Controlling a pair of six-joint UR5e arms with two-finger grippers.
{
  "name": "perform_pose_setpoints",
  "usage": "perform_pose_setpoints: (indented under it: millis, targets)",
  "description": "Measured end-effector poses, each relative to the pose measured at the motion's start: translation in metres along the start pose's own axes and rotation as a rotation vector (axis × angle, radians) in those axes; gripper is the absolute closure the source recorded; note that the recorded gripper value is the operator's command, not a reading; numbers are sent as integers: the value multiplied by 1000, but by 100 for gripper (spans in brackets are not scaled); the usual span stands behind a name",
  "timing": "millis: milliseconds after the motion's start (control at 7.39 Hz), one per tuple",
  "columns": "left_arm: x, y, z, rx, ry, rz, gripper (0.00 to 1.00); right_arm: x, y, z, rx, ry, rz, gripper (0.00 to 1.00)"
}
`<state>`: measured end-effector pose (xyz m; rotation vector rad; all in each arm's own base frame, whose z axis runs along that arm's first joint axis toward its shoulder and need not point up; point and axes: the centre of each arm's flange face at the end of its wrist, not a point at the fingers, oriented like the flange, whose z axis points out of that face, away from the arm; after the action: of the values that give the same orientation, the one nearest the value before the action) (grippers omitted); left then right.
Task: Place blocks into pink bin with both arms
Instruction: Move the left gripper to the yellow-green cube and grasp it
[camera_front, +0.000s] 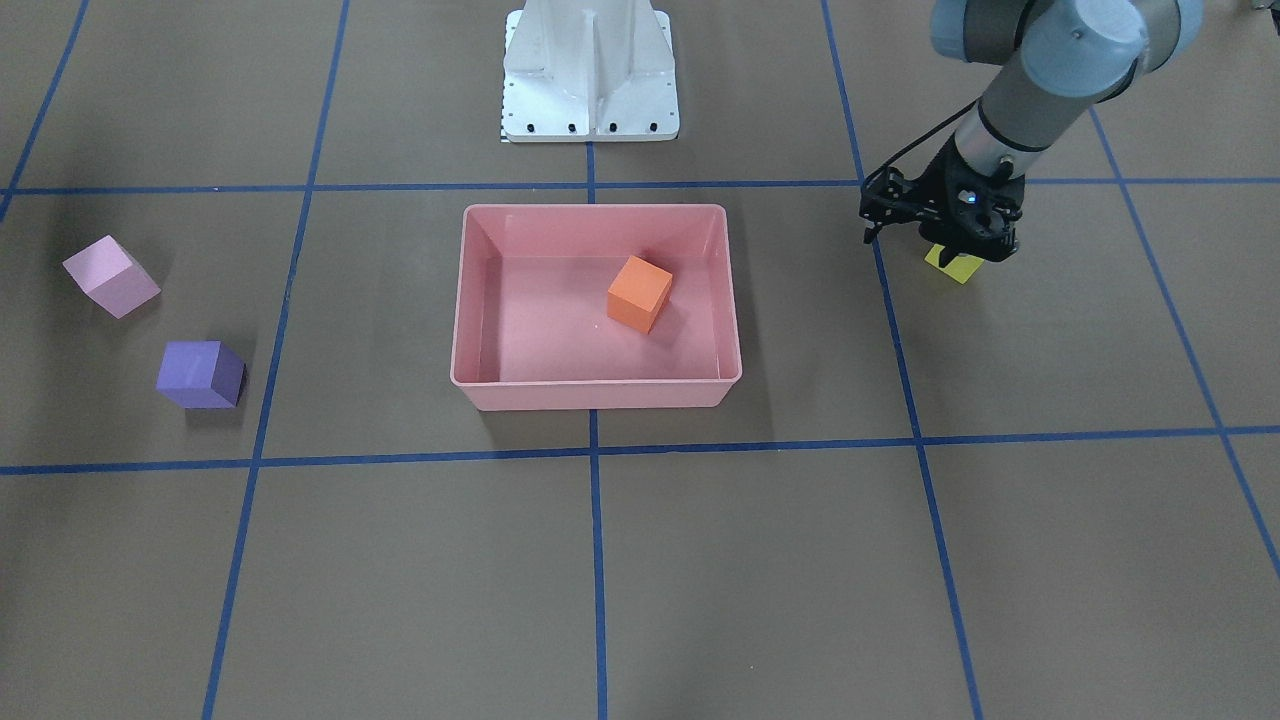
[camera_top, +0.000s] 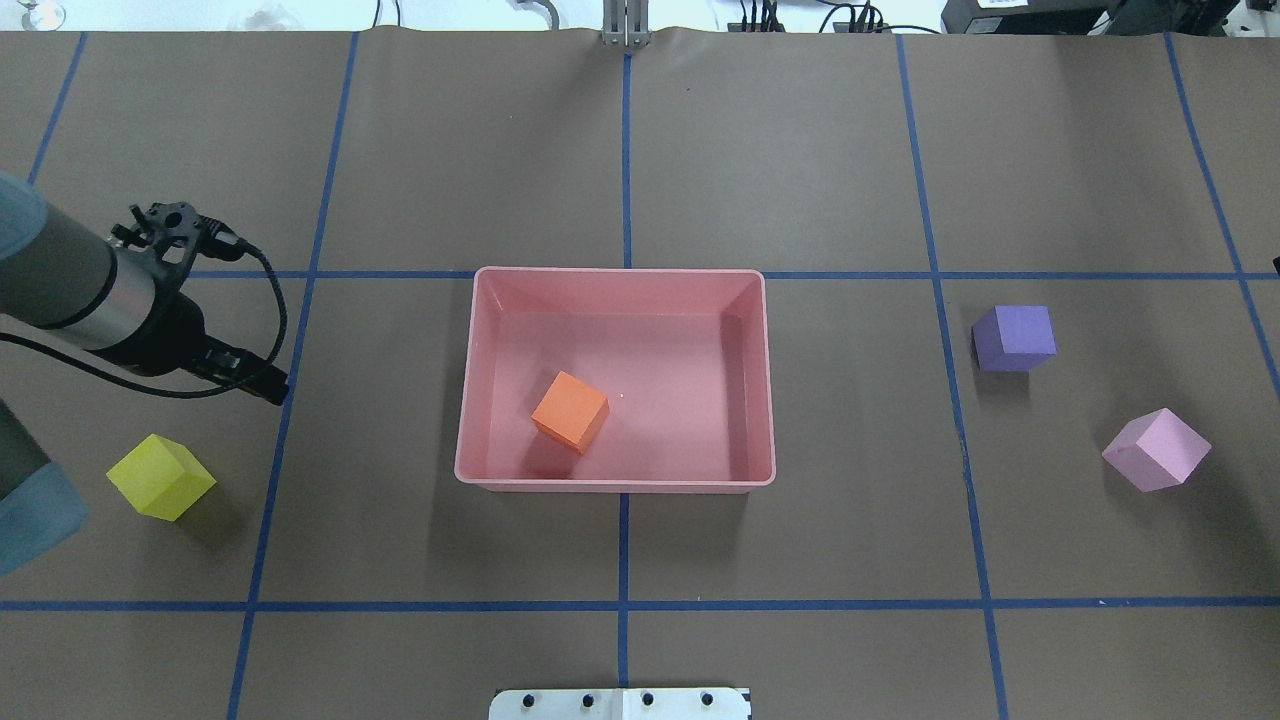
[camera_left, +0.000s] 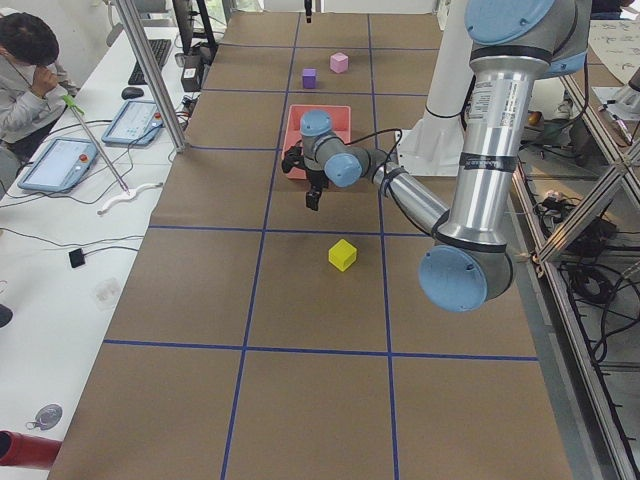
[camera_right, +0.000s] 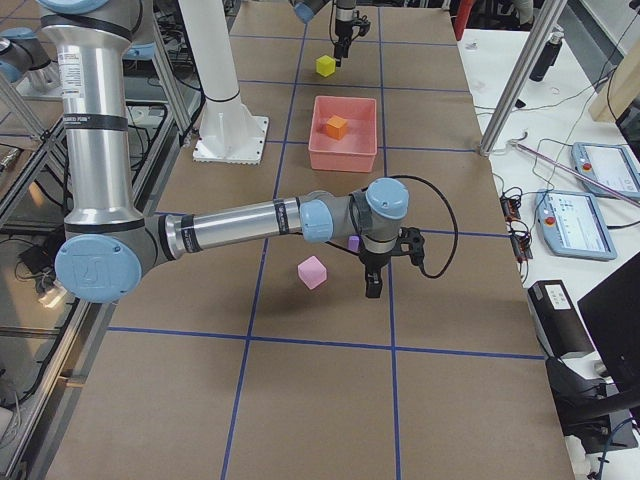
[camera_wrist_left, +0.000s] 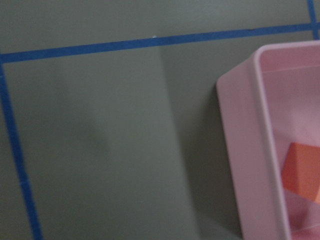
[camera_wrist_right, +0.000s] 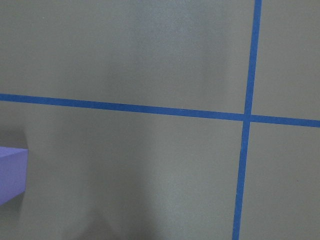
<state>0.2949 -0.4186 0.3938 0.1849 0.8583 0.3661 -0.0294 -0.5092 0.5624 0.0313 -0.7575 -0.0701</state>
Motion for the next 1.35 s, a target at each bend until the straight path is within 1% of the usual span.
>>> perform_pose_setpoints:
  millis: [135,271,406,676,1353]
  targets:
    - [-28,24,6,20,-30,92,0,0,0,0,0,0,0,0]
    - [-52,50,11,42,-39,152,0,0,0,0,0,0,0,0]
    - [-68,71,15,58,-37,185,0,0,0,0,0,0,0,0]
    - [-75,91,24,60,-34,211,0,0,0,0,0,0,0,0]
    - [-61,105,79,1,-75,224,1,2,2,1,-3,1,4,0]
